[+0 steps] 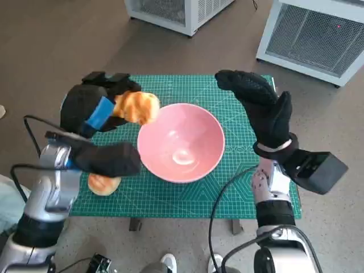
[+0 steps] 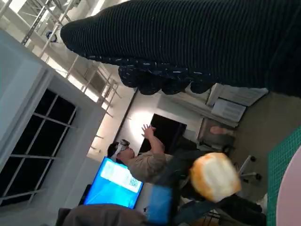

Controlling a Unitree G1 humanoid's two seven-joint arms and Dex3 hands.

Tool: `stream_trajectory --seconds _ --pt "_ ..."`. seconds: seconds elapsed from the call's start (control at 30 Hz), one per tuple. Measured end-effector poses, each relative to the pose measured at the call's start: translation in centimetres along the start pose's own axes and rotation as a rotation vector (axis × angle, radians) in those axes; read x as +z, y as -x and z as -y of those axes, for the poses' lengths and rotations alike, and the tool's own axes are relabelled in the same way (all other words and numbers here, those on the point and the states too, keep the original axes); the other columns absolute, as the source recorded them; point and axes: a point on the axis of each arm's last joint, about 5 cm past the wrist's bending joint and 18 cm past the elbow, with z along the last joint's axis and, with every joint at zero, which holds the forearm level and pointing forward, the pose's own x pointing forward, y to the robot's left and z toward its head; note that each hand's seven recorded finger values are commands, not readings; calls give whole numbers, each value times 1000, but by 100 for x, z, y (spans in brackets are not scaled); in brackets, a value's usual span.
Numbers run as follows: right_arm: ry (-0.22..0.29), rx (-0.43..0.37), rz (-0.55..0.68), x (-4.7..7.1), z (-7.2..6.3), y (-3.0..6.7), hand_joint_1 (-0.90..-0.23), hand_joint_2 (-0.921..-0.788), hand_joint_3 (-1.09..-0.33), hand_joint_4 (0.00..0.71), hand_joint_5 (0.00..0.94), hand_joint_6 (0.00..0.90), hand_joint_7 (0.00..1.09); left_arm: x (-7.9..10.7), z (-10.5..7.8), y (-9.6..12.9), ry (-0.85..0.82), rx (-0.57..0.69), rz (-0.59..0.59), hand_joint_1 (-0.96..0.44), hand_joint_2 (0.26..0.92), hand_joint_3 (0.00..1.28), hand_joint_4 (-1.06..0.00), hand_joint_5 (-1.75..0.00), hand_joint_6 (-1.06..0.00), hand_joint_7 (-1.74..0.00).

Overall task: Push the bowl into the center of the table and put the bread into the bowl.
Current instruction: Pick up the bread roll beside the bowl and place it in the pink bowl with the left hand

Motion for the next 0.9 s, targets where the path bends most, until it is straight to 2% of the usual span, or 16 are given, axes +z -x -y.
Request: stream_trajectory --seconds 0.23,0.43,0.67,0.73,0.77,0.8,0.83,0.87,0.9 --pt "-6 3 -1 -10 -14 4 -710 -921 -757 179 2 -1 595 132 121 -9 2 -79 92 1 915 10 -762 -1055 -703 -1118" --pt "-6 1 -1 -10 -9 12 -710 -921 -757 179 2 -1 596 195 300 -37 -3 -186 117 1 915 9 -758 -1048 -706 -1126" --pt "-11 -3 -3 -15 -8 38 -710 -921 -757 179 2 -1 596 236 440 -84 4 -252 127 1 916 9 -765 -1075 -700 -1098" --pt "-14 -7 -3 -15 -5 50 -710 -921 -757 179 1 -1 596 237 470 -97 13 -262 126 1 918 53 -706 -1124 -647 -1162" --pt "-14 -9 -3 -15 -4 55 -710 -921 -757 179 1 -1 596 236 483 -101 19 -267 125 1 919 113 -623 -1192 -590 -1237" --pt "-14 -10 -2 -14 -3 58 -710 -921 -758 179 1 -1 596 237 492 -103 23 -273 122 8 895 120 -552 -1063 -538 -1119" --pt "-15 -11 -1 -13 -2 60 -710 -921 -758 179 1 -1 596 237 501 -104 27 -281 118 22 868 117 -505 -771 -512 -850" --pt "-16 -12 1 -12 -1 62 -710 -921 -758 179 1 -1 596 238 507 -105 31 -290 115 20 853 105 -469 -627 -492 -715" --pt "-16 -13 2 -11 0 64 -711 -921 -758 179 1 -1 594 239 511 -106 33 -300 110 16 832 69 -406 -328 -473 -410"
